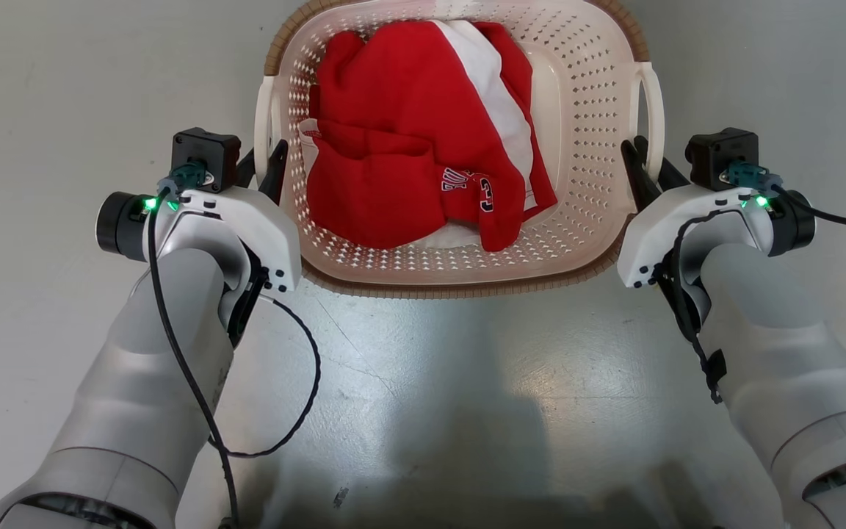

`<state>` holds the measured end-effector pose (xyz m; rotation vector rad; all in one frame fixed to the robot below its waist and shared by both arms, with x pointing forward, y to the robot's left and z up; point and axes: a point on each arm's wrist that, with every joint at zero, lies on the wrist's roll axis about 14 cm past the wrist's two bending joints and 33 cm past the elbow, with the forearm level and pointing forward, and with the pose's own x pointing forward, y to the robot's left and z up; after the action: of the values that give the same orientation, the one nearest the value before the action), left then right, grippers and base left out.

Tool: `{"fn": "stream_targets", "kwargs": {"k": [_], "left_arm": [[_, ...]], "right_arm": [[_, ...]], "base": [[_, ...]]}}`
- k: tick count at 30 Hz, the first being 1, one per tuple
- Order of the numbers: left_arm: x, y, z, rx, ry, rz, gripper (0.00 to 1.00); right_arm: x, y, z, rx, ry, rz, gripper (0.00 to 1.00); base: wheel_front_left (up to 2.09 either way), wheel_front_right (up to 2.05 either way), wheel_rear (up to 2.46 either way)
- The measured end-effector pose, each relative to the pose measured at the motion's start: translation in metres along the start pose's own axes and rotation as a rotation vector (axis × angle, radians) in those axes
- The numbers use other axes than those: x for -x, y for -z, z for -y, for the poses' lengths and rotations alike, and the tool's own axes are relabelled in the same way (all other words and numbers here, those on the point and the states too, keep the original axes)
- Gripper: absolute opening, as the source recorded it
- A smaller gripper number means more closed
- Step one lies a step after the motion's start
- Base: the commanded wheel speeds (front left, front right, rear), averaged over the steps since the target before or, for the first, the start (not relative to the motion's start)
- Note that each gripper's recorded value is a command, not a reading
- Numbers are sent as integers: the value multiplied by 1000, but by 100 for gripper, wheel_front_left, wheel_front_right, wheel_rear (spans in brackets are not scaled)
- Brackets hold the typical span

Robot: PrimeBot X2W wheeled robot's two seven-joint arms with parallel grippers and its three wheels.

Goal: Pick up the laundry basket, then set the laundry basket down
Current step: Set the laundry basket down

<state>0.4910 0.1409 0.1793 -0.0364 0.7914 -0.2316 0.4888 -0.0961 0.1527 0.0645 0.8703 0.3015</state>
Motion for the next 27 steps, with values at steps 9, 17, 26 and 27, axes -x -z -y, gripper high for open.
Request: {"fn": "stream_targets", "kwargs": {"k": [9,17,26,27], "left_arm": [[-3,4,-3,24,-18,-12,100],[4,4,-1,37,-30,-28,100],[22,-29,3,53,-39,58,100],[26,-33,2,60,-48,73,100]], "right_arm": [[0,-2,13,3,36,11,100],[11,-14,20,-5,65,68,100],[37,-29,17,0,75,119,100],[41,-31,15,3,74,126,100]], "base": [[0,0,0],[0,0,0],[0,0,0],[0,0,0]]}}
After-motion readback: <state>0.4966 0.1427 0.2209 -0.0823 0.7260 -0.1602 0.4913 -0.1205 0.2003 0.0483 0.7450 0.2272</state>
